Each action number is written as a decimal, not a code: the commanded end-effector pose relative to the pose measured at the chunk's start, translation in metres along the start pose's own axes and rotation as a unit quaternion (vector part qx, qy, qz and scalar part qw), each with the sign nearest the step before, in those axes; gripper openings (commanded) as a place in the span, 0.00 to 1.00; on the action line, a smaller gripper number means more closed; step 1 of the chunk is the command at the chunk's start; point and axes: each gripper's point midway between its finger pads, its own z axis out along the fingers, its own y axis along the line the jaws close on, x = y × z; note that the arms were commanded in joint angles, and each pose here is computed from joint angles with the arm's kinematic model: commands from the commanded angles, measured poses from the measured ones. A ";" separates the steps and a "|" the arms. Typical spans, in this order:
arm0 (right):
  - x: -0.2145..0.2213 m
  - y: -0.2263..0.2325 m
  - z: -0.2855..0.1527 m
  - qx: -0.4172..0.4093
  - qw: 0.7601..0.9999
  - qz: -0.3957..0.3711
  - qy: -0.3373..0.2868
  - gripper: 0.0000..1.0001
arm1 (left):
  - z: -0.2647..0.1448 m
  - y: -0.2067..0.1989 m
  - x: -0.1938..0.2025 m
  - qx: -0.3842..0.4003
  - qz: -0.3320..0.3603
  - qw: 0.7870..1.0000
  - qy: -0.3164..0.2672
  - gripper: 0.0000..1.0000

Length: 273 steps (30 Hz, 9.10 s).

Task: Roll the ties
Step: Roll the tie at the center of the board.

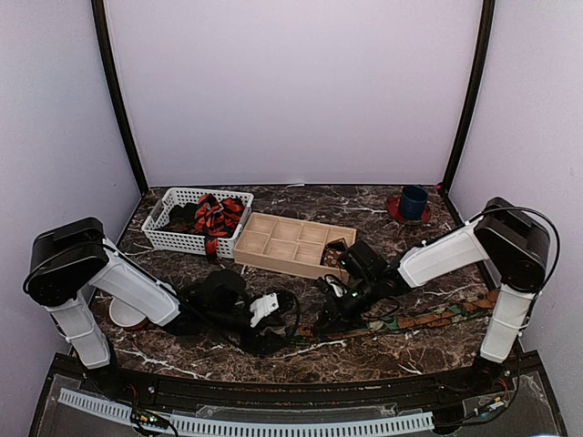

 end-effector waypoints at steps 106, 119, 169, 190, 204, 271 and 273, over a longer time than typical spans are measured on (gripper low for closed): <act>-0.003 0.018 -0.002 -0.004 1.000 -0.027 -0.010 0.32 | 0.045 -0.011 0.005 0.004 0.005 0.999 0.032 0.32; 0.008 0.007 -0.003 0.007 1.000 -0.026 -0.001 0.00 | 0.015 0.002 -0.034 -0.053 0.040 0.998 -0.009 0.67; 0.017 -0.030 0.002 0.054 0.998 -0.014 0.011 0.00 | -0.031 0.011 -0.052 -0.092 -0.054 0.993 -0.046 0.99; 0.021 -0.039 0.000 0.075 0.996 -0.020 0.030 0.00 | 0.023 -0.015 -0.004 0.012 0.042 0.998 -0.045 0.64; 0.023 -0.048 0.004 0.081 0.996 -0.014 0.039 0.00 | 0.029 -0.020 -0.066 0.036 0.045 0.993 -0.107 0.44; 0.017 -0.043 0.004 0.072 0.996 -0.021 0.042 0.00 | 0.053 -0.019 -0.055 0.029 0.056 0.994 -0.085 0.38; 0.016 -0.043 0.004 0.071 0.996 -0.022 0.040 0.00 | 0.060 -0.017 -0.043 0.027 0.049 0.996 -0.069 0.38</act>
